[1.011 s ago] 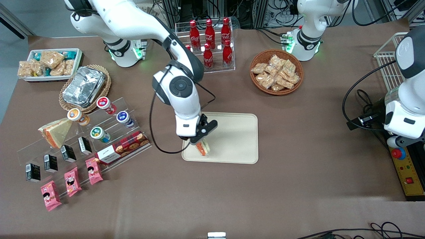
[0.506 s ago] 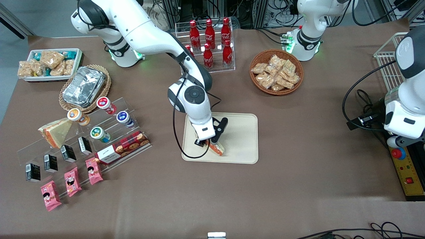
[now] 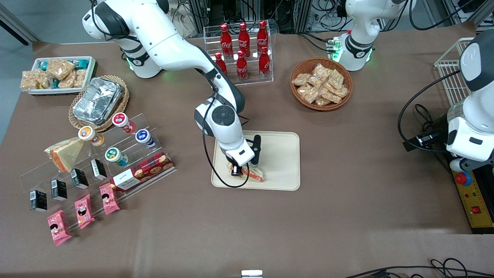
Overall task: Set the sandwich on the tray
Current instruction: 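Lower the sandwich onto the cream tray and open the right gripper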
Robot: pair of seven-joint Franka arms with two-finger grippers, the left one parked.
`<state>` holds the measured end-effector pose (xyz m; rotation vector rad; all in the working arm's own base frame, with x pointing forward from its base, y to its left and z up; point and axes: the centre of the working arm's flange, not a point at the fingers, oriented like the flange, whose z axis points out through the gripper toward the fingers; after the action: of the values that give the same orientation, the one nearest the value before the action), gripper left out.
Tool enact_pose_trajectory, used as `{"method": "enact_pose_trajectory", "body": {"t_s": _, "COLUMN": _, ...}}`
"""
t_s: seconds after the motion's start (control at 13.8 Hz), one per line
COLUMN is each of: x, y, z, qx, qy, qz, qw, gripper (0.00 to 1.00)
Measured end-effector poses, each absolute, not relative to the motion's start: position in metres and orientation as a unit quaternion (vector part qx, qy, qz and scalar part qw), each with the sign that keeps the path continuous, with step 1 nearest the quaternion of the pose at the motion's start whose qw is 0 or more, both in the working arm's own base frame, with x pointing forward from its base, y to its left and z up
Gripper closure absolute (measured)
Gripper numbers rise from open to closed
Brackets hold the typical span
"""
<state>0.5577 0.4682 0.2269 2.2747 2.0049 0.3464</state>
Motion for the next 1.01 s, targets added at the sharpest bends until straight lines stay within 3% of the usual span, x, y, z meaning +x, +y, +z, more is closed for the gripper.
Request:
{"method": "enact_pose_trajectory", "body": {"t_s": 0.43, "x": 0.563, "y": 0.483, "z": 0.217, "qx": 0.735, "qy": 0.665, "qz": 0.125, "qw": 0.047, "gripper": 0.58}}
{"method": "enact_pose_trajectory", "body": {"t_s": 0.79, "x": 0.570, "y": 0.482, "z": 0.214, "qx": 0.744, "qy": 0.654, "qz": 0.128, "qw": 0.045, "gripper": 0.08}}
{"method": "enact_pose_trajectory", "body": {"t_s": 0.87, "x": 0.572, "y": 0.483, "z": 0.218, "qx": 0.750, "qy": 0.647, "qz": 0.132, "qw": 0.040, "gripper": 0.02}}
{"method": "enact_pose_trajectory", "body": {"t_s": 1.01, "x": 0.575, "y": 0.485, "z": 0.230, "qx": 0.761, "qy": 0.633, "qz": 0.142, "qw": 0.024, "gripper": 0.01}}
